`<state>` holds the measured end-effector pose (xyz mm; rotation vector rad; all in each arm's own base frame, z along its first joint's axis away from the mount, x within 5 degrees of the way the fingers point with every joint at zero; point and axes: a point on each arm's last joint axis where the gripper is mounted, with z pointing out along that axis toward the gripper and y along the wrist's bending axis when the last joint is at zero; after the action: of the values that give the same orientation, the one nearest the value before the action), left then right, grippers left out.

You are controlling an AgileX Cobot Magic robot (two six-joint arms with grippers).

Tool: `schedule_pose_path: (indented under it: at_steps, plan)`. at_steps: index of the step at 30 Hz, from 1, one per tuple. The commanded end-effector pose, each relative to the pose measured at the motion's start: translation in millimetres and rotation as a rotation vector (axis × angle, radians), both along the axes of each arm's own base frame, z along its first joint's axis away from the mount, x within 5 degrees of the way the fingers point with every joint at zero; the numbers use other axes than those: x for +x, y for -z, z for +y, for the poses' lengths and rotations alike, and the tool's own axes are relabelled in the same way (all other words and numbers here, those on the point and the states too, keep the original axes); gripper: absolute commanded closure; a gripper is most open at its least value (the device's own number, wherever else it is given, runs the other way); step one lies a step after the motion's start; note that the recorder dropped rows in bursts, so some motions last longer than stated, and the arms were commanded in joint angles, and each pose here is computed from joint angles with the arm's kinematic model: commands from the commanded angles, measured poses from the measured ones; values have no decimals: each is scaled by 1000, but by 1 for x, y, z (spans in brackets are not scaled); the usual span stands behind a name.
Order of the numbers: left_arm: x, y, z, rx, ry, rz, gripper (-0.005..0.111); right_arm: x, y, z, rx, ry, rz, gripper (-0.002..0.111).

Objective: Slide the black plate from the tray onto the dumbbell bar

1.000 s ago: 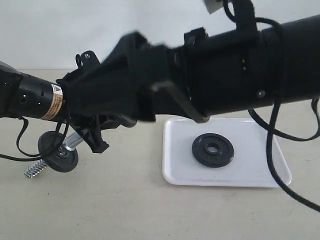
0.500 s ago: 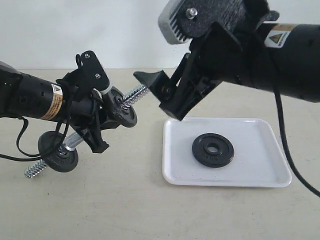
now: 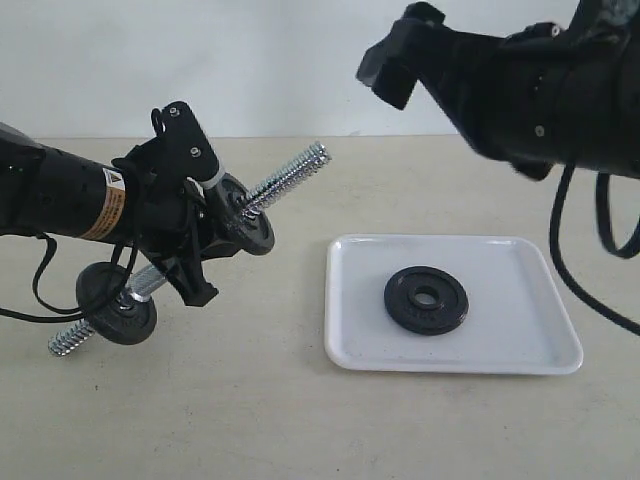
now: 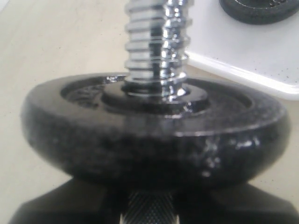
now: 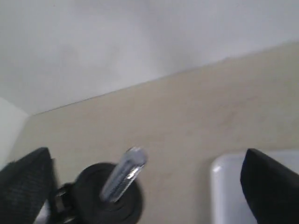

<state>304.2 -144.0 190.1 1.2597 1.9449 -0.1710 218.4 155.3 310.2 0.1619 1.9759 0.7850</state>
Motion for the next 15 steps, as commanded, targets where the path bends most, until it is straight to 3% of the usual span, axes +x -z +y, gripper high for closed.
schedule_pose_path:
  at_steps: [1,4,9,15]
  plan:
    - [1,-27,-2,-66,-8,-59,102,-20,-2,24,401,-201,290,5]
    - [1,-27,-2,-65,-8,-59,102,-38,-9,37,573,-387,465,5]
    - [1,-27,-2,-65,-8,-59,102,-69,-21,47,620,-747,543,5]
    - [1,-27,-2,-65,-8,-59,102,-97,-24,60,262,-1140,-94,5]
